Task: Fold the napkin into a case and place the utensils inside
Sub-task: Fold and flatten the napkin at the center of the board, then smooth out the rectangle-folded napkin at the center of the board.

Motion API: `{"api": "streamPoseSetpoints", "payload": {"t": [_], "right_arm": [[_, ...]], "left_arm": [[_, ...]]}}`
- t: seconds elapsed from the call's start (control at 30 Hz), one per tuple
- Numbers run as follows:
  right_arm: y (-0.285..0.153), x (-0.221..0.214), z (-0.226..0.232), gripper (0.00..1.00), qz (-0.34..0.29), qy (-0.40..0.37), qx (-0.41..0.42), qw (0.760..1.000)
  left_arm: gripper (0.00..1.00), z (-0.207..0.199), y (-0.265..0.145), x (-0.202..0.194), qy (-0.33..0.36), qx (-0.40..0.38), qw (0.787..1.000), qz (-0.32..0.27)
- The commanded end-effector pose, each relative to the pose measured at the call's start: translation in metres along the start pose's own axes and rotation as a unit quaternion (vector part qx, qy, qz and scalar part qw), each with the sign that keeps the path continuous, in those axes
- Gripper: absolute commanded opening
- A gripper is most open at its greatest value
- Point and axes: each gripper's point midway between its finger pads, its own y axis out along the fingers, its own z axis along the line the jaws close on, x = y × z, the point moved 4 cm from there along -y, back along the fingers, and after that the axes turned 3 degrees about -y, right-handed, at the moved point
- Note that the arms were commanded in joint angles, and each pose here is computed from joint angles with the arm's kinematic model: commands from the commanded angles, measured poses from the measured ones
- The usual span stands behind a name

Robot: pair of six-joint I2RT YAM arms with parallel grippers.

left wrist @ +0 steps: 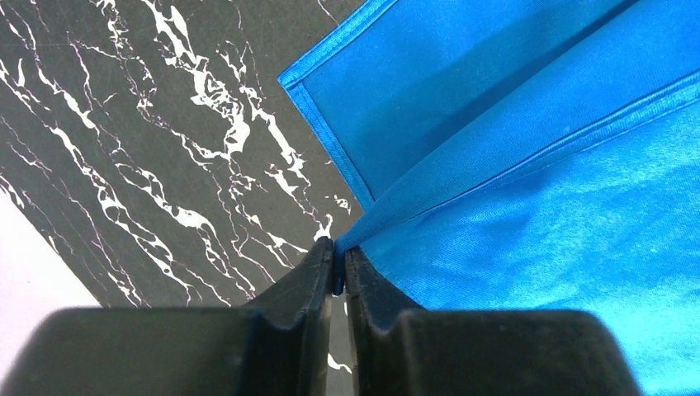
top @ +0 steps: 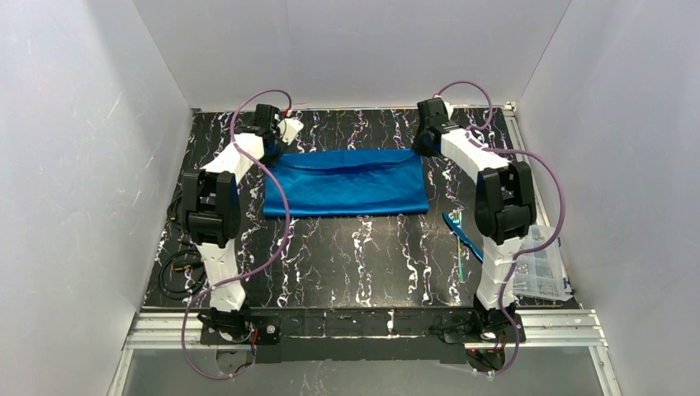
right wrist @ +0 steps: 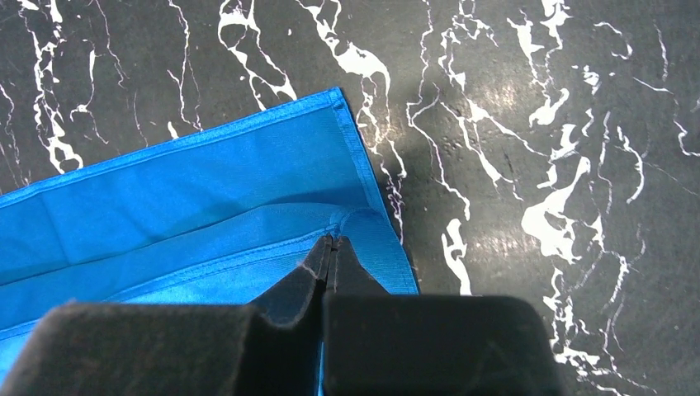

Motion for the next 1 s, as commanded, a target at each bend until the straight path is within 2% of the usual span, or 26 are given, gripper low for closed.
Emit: {"api": "streamPoseSetpoints", "payload": {"t": [0.0,0.1,0.13,0.27,0.33,0.37,0.43,0.53,0.6,0.7,0.77,0.9,0.97], "right_arm": [[0.012,0.014,0.006,0.01,-0.013,-0.006,0.006,1.0],[0.019,0.015,0.007,0.01,-0.012,-0.007,0.003,1.0],[0.022,0.016,0.007,0.01,-0.013,-0.007,0.002,1.0],[0.031,0.02,0.009,0.04,-0.013,-0.005,0.003,1.0],[0.033,0.021,0.01,0.19,-0.013,-0.005,0.004,1.0],[0.033,0.022,0.01,0.25,-0.013,-0.007,0.005,1.0],[0.03,0.024,0.01,0.48,-0.019,-0.008,0.003,1.0],[0.021,0.035,0.011,0.74,-0.039,-0.015,0.005,0.999],[0.014,0.044,0.012,0.83,-0.053,-0.024,0.007,0.998],[0.001,0.049,0.009,0.82,-0.061,-0.032,0.001,0.998],[-0.007,0.044,0.006,0.76,-0.06,-0.033,0.005,0.998],[-0.02,0.012,0.006,0.52,-0.027,-0.021,0.048,0.998],[-0.032,-0.006,0.017,0.36,-0.004,-0.02,0.089,0.996]], "left_arm": [[0.13,0.006,-0.004,0.011,0.008,0.023,1.0,-0.006],[0.39,0.008,-0.004,0.012,-0.001,0.032,0.999,-0.007],[0.44,0.008,-0.004,0.012,-0.001,0.033,0.999,-0.009],[0.54,0.01,-0.01,0.014,-0.005,0.038,0.999,-0.016],[0.65,0.011,-0.02,0.017,-0.009,0.039,0.999,-0.027],[0.65,0.01,-0.026,0.019,-0.01,0.033,0.999,-0.035],[0.66,0.007,-0.036,0.02,-0.009,0.022,0.999,-0.044],[0.66,-0.004,-0.05,0.013,0.001,-0.006,0.999,-0.042],[0.66,-0.016,-0.058,0.003,0.007,-0.028,0.999,-0.036],[0.66,-0.04,-0.065,-0.023,0.021,-0.077,0.997,-0.015],[0.65,-0.056,-0.071,-0.041,0.025,-0.118,0.993,0.003],[0.62,-0.088,-0.073,-0.072,0.026,-0.184,0.982,0.028],[0.59,-0.098,-0.071,-0.079,0.024,-0.203,0.978,0.04]]}}
